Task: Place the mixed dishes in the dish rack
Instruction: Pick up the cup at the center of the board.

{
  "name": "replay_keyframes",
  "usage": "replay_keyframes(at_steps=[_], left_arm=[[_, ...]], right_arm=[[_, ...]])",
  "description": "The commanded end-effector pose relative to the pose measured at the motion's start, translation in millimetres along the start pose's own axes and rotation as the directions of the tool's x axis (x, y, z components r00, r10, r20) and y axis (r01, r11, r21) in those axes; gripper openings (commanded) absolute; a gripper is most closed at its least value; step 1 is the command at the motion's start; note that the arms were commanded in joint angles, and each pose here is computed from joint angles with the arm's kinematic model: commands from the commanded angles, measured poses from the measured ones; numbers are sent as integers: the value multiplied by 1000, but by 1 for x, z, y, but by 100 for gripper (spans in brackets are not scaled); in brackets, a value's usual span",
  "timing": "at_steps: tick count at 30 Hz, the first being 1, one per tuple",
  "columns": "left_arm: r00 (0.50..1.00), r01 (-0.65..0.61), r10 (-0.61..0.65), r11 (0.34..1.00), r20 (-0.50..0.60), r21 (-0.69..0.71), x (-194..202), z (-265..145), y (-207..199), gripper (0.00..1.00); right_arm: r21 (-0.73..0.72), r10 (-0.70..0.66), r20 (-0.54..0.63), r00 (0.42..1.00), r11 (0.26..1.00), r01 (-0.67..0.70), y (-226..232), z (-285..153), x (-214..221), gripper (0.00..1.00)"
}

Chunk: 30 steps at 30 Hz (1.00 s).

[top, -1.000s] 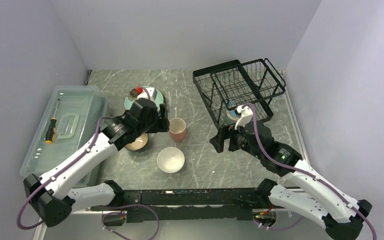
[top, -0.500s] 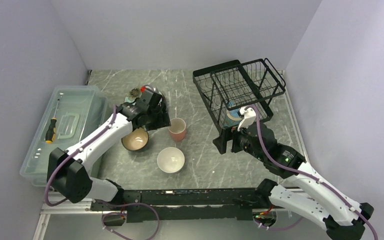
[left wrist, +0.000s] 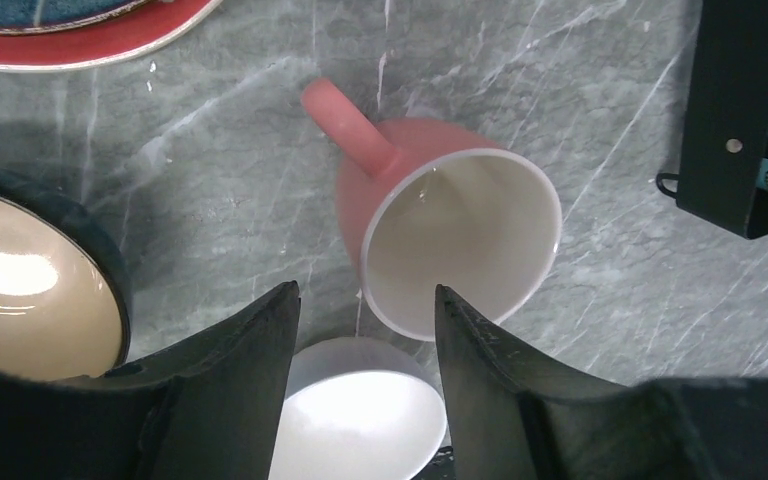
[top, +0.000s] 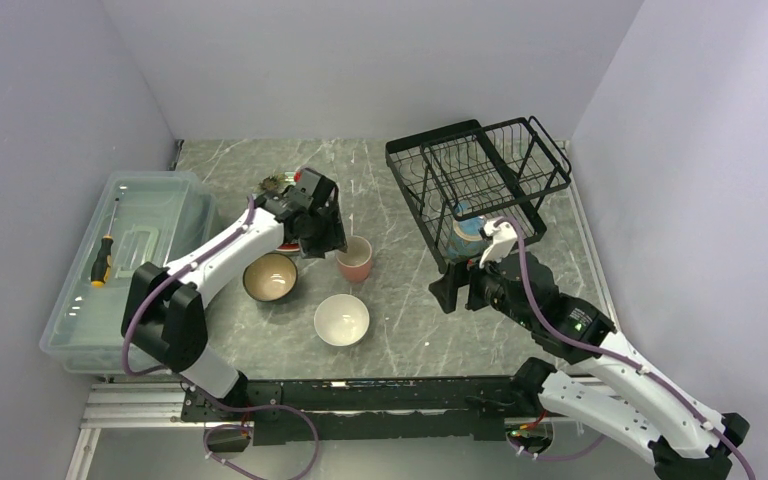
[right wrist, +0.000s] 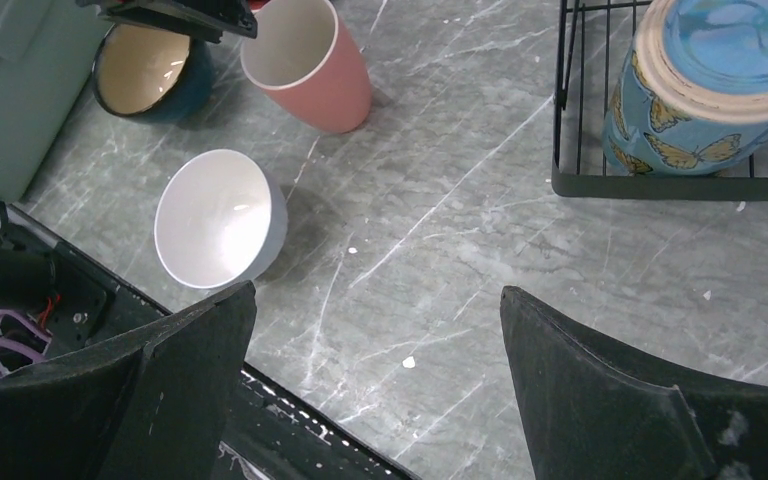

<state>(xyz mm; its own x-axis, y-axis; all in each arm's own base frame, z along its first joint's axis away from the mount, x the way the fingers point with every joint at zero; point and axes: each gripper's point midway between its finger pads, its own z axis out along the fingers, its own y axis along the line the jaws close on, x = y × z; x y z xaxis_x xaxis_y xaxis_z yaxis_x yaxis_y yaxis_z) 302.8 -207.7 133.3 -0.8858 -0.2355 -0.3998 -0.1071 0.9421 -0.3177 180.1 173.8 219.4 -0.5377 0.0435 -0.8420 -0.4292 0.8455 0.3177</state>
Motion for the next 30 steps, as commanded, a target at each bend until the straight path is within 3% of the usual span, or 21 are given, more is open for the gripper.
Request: replay_keyframes(at_steps=[1,15,30], left_arm=[[1000,-19,19,999,9,28,-9,-1,-9,57],[997,-36,38,999,-65,21,0,23,-11,48],[992,-65,69,997,-106,43,6,30,-15,27]], right_arm=[[18,-8,22,1000,1000,8,-4,-5,-4,95],[12,-5,26,1000,1000,4,-5,-6,-1,95],[16,-7,24,1000,1000,6,-6,-7,-1,95]])
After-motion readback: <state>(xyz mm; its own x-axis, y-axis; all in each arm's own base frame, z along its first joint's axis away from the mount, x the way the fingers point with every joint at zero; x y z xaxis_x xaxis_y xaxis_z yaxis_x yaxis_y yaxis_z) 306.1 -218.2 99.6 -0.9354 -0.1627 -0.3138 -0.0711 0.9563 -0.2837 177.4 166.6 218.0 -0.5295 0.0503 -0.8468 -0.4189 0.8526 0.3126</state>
